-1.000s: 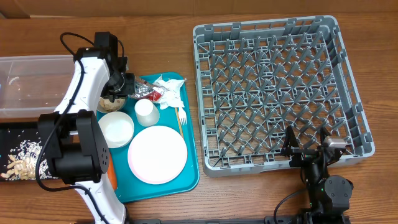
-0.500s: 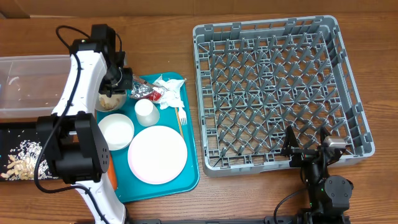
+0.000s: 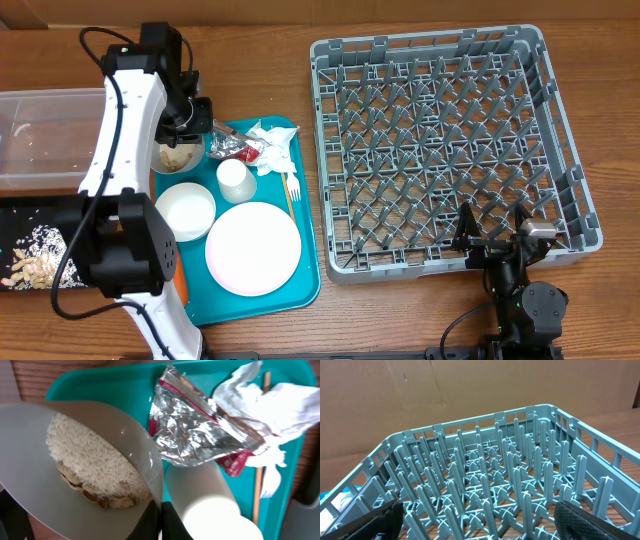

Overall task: Sort waste into correct bins and load items into the dishwasher rack
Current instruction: 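Carry the rice bowl left over the black tray, then tip the rice bowl to pour rice onto the black tray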

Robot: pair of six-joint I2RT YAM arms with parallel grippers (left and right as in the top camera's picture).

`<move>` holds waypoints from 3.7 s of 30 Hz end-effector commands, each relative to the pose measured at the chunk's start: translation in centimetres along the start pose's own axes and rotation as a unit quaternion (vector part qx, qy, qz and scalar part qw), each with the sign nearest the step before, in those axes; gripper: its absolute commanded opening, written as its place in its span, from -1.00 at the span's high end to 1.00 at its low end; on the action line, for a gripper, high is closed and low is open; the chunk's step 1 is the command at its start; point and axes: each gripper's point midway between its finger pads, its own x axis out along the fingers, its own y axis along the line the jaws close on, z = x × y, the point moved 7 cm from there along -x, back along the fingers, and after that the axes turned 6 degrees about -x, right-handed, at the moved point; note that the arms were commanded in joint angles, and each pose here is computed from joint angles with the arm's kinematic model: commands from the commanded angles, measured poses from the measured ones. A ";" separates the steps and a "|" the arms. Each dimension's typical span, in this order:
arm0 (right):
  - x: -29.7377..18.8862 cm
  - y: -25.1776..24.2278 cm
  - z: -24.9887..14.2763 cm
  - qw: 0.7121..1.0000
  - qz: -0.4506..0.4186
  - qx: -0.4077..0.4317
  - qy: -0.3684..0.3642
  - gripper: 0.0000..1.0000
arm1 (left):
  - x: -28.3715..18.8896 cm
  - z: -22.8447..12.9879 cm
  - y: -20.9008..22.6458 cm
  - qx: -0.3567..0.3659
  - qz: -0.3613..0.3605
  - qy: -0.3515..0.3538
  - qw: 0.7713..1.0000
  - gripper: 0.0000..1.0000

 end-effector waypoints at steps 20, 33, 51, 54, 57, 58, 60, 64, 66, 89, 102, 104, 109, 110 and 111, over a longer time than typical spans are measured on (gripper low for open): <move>0.0 0.0 0.0 1.000 -0.001 -0.002 -0.005 -1.00 | -11.8 -6.7 14.7 -0.257 -0.186 -0.078 0.945 0.91; 0.0 0.0 0.0 1.000 -0.001 -0.002 -0.005 -0.99 | -9.7 -10.5 24.1 -0.402 -0.280 -0.131 0.862 0.91; 0.0 0.0 0.0 1.000 -0.001 -0.002 -0.005 -1.00 | -5.8 -12.4 28.9 -0.466 -0.305 -0.188 0.809 0.92; 0.0 0.0 0.0 1.000 -0.001 -0.002 -0.005 -1.00 | -5.9 -12.6 29.6 -0.457 -0.297 -0.205 0.813 0.92; 0.0 0.0 0.0 1.000 -0.001 -0.002 -0.005 -1.00 | -6.1 -13.0 30.4 -0.460 -0.293 -0.217 0.810 0.91; 0.0 0.0 0.0 1.000 -0.001 -0.002 -0.005 -1.00 | -6.3 -13.1 30.6 -0.456 -0.298 -0.226 0.808 0.92; 0.0 0.0 0.0 1.000 -0.001 -0.002 -0.005 -1.00 | -6.7 -13.1 30.7 -0.440 -0.315 -0.243 0.805 0.92; 0.0 0.0 0.0 1.000 -0.001 -0.002 -0.005 -1.00 | -6.6 -13.2 30.7 -0.435 -0.331 -0.251 0.799 0.91; 0.0 0.0 0.0 1.000 -0.001 -0.002 -0.005 -1.00 | -6.3 -13.2 30.5 -0.430 -0.339 -0.253 0.797 0.91; 0.0 0.0 0.0 1.000 -0.001 -0.002 -0.005 -1.00 | -3.9 -13.4 28.7 -0.348 -0.437 -0.311 0.769 0.92; 0.0 0.0 0.0 1.000 -0.001 -0.002 -0.005 -1.00 | -3.9 -14.5 29.4 -0.344 -0.428 -0.328 0.769 0.92; 0.0 0.0 0.0 1.000 -0.001 -0.002 -0.005 -1.00 | -3.8 -14.8 29.6 -0.348 -0.427 -0.329 0.767 0.92; 0.0 0.0 0.0 1.000 -0.001 -0.002 -0.005 -1.00 | -3.2 -15.8 30.4 -0.370 -0.407 -0.325 0.770 0.92; 0.0 0.0 0.0 1.000 -0.001 -0.002 -0.005 -1.00 | -3.1 -16.1 30.5 -0.373 -0.405 -0.327 0.768 0.92; 0.0 0.0 0.0 1.000 -0.001 -0.002 -0.005 -1.00 | -3.1 -16.3 30.7 -0.376 -0.406 -0.329 0.765 0.92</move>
